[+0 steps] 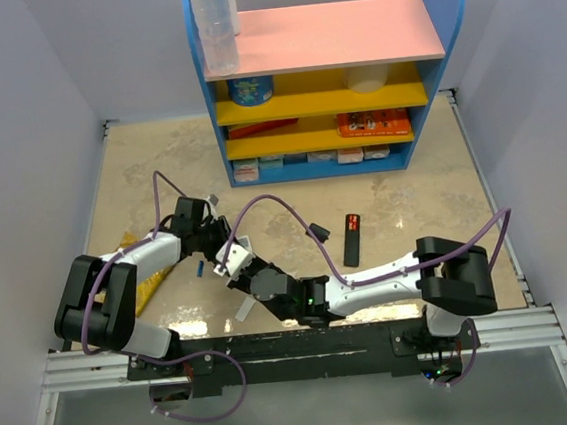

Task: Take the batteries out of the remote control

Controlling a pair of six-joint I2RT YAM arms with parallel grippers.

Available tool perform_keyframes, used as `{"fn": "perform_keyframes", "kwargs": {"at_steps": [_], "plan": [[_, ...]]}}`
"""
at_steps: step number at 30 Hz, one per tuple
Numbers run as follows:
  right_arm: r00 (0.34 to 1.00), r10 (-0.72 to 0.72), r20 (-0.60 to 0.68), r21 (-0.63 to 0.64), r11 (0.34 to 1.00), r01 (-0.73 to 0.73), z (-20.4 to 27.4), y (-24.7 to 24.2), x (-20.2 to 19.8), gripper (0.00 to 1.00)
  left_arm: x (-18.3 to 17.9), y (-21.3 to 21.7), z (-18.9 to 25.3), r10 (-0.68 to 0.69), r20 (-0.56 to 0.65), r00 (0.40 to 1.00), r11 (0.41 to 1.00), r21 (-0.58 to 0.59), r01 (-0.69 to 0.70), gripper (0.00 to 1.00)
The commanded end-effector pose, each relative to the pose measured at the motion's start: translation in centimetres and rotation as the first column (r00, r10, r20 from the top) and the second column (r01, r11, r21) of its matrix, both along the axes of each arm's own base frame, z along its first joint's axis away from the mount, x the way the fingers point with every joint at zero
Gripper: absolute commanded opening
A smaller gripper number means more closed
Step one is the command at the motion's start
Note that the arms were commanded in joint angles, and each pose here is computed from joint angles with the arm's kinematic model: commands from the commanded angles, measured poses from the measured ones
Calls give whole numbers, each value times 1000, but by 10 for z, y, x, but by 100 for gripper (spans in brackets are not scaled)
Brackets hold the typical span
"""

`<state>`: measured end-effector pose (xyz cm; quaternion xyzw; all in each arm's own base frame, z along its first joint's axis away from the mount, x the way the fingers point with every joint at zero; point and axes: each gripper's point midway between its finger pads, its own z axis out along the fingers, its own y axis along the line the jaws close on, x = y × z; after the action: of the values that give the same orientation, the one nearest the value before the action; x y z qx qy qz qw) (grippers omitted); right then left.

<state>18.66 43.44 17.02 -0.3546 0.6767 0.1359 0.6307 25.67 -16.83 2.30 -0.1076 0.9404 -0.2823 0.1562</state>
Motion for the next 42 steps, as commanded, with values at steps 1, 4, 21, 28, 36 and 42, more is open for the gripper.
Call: {"fn": "perform_keyframes", "kwargs": {"at_steps": [1,4,21,28,36,42], "plan": [[1000,28,7,97,995,-28,22,21,-1,0,1,12,-16,29,-10,1000,997,73,-28,34],[1000,31,1,96,995,-31,18,26,-1,0,0,12,-17,27,-12,1000,997,72,-26,34],[1000,13,-1,96,995,-12,10,31,2,0,0,10,-15,25,-4,1000,998,58,-25,34],[1000,-6,24,105,994,4,27,27,5,0,-2,10,-17,24,-10,1000,998,58,-24,34],[1000,-8,21,108,994,6,27,27,6,0,-1,9,-18,23,-12,1000,998,54,-23,34],[999,-16,27,130,991,12,36,26,7,0,-1,9,-18,21,-9,1000,998,55,-20,34]]}}
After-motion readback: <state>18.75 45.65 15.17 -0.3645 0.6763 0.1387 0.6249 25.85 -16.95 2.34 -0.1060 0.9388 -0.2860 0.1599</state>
